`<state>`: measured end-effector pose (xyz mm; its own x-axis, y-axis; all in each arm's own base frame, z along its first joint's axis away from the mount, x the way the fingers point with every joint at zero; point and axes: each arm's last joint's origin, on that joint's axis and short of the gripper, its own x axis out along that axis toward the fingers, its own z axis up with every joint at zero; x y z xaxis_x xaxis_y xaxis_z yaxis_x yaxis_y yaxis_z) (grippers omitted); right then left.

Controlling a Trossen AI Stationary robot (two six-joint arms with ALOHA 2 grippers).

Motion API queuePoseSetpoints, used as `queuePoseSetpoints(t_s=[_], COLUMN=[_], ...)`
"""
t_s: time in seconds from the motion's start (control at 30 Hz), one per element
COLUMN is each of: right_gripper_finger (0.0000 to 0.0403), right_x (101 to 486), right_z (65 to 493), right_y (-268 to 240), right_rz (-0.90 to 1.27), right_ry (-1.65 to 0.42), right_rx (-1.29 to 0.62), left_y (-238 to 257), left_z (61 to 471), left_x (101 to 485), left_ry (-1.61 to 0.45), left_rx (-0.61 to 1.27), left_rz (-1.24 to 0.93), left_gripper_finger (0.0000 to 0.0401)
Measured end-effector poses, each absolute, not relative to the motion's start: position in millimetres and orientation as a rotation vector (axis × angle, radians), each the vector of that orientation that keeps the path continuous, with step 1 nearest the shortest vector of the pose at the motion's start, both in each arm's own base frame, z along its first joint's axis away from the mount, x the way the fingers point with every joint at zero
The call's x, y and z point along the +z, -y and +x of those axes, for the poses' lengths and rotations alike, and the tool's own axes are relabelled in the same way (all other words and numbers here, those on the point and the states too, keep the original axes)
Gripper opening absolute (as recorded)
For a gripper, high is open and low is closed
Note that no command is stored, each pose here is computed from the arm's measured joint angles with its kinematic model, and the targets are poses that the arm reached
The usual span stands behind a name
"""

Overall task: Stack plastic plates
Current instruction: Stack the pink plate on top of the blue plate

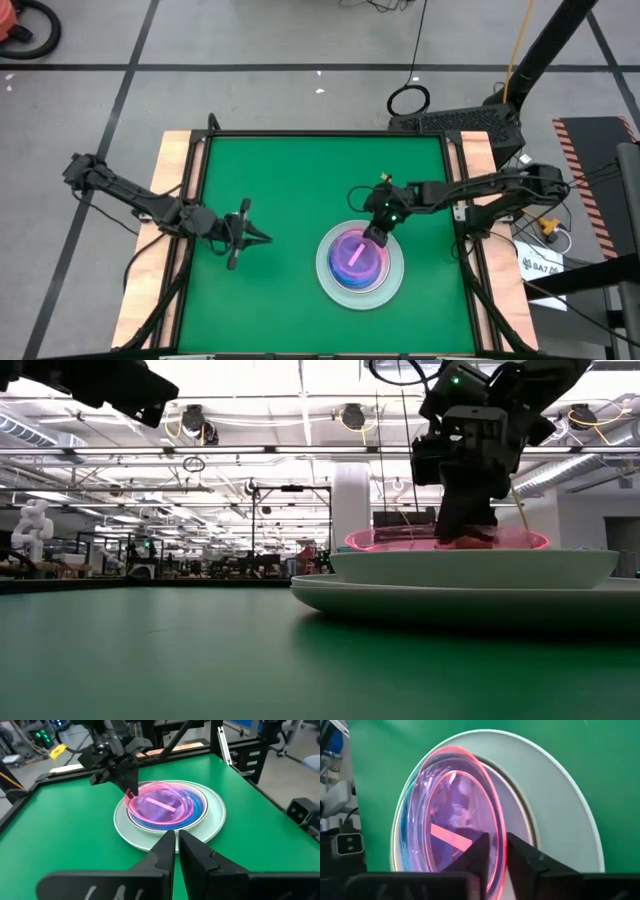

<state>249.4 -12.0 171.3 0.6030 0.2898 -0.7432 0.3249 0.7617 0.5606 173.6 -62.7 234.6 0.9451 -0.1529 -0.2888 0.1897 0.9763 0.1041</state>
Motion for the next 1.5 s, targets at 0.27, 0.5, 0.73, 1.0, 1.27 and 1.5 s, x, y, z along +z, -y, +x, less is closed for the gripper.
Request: queuePoseSetpoints(t_s=[0.27,0.5,0.73,1.0,1.27,1.5], right_gripper_finger=[0.0160,0.0199,0.0195,0.0183,0.0180,0.0180], right_x=[178.3,204.6,243.3,266.1,222.4,179.4], right_z=[247.5,236.9,214.6,190.4,164.7,151.1], right_y=[11.3,6.5,0.6,3.7,2.9,2.6], right_rz=[0.712,0.528,0.155,-0.031,0.007,0.186], right_ry=[-0.909,-0.771,-0.572,-0.407,-0.245,-0.120], right_rx=[-0.031,-0.063,-0.002,0.035,0.036,0.032], left_y=[52.5,35.1,17.4,3.6,-3.5,-7.5], left_z=[176.5,169.5,144.8,115.3,103.2,101.7], left_x=[233.5,237.1,233.7,216.4,211.8,210.3], left_ry=[-0.295,-0.307,-0.224,-0.077,-0.039,-0.055], left_rx=[-0.121,-0.090,-0.083,0.016,0.082,0.121], left_rz=[0.190,0.256,0.220,0.153,0.144,0.147], left_gripper_finger=[0.0030,0.0030,0.0030,0.0030,0.0030,0.0030])
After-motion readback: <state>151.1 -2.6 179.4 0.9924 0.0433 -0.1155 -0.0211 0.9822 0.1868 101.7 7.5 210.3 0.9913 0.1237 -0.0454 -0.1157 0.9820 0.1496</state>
